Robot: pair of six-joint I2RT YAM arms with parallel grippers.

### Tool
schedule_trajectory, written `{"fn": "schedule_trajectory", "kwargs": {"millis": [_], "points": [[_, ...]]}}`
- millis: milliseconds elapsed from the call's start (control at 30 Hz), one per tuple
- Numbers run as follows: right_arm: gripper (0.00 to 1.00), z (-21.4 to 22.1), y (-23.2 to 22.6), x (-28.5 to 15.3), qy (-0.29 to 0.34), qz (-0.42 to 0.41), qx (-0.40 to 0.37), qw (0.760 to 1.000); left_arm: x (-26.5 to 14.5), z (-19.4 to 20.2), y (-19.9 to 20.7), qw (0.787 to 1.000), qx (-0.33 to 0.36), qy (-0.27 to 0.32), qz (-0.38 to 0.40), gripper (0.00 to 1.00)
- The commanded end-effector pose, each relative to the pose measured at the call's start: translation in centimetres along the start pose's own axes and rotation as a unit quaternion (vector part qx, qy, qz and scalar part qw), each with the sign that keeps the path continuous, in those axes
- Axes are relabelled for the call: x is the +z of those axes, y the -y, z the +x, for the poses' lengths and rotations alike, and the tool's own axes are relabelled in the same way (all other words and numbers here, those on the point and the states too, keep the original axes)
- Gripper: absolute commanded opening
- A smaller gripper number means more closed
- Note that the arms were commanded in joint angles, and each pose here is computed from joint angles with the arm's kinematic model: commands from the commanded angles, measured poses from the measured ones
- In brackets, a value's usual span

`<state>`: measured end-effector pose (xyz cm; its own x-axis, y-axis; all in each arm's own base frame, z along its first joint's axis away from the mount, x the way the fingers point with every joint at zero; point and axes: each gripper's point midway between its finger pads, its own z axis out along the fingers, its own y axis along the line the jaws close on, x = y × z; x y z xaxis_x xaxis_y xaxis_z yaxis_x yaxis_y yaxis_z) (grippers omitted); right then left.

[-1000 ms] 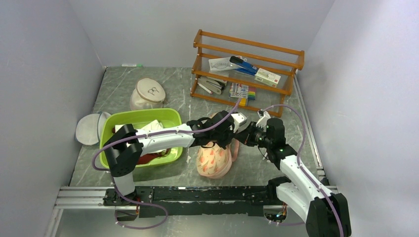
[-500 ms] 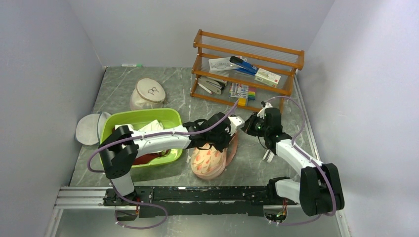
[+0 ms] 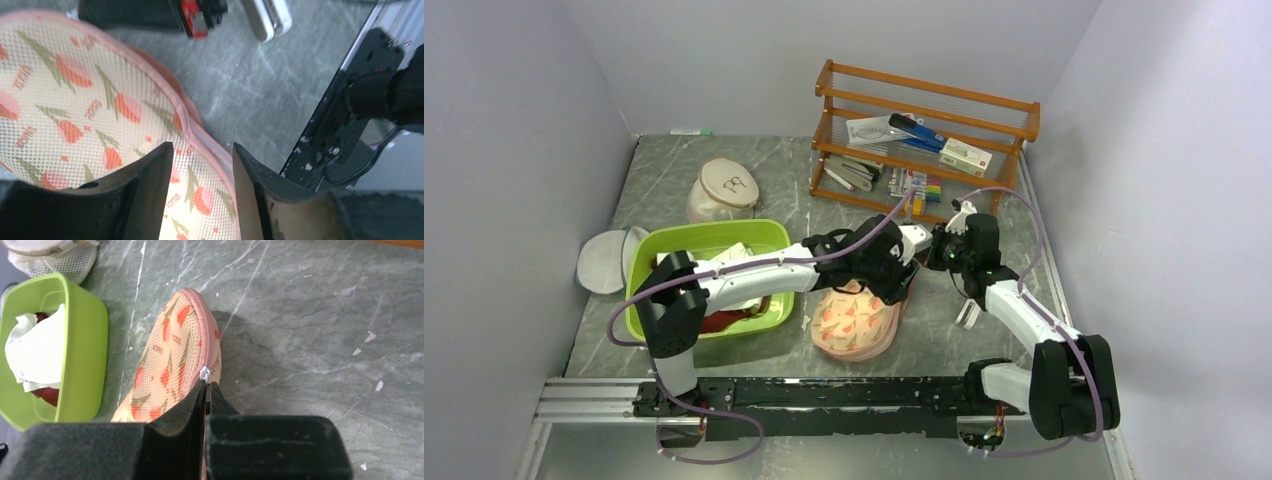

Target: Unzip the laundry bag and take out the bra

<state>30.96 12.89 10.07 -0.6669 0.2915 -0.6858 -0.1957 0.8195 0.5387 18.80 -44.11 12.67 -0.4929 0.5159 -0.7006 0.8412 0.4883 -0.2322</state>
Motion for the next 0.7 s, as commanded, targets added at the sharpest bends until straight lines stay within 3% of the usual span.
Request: {"fn": "schedule_trajectory", "kwargs": {"millis": [0,200,333,533,667], "points": [[0.0,1.2,-0.4,-0.9,-0.017,-0.018,-0.002,1.0,-0.4,-3.4,0.6,0.999,0.007,0.027,0.015,0.62],[0.0,1.9,-1.4,-1.5,-0.03,-0.036,0.019,0.999,1.7,-4.3,-4.2,0.999,-0.031,0.027,-0.025,0.75],[0.0,2.0,-1.9,-1.6,-0.034,-0.048,0.028,0.998,3.5,-3.8,-5.6,0.999,-0.041,0.01,-0.014,0.75],[0.0,1.8,-1.9,-1.9,-0.03,-0.042,0.025,0.998,4.9,-4.1,-5.3,0.999,-0.037,0.005,0.004,0.62],[0.0,1.6,-1.7,-1.8,-0.033,-0.036,0.022,0.999,4.6,-4.3,-5.5,1.0,-0.031,0.004,-0.004,0.4]]}}
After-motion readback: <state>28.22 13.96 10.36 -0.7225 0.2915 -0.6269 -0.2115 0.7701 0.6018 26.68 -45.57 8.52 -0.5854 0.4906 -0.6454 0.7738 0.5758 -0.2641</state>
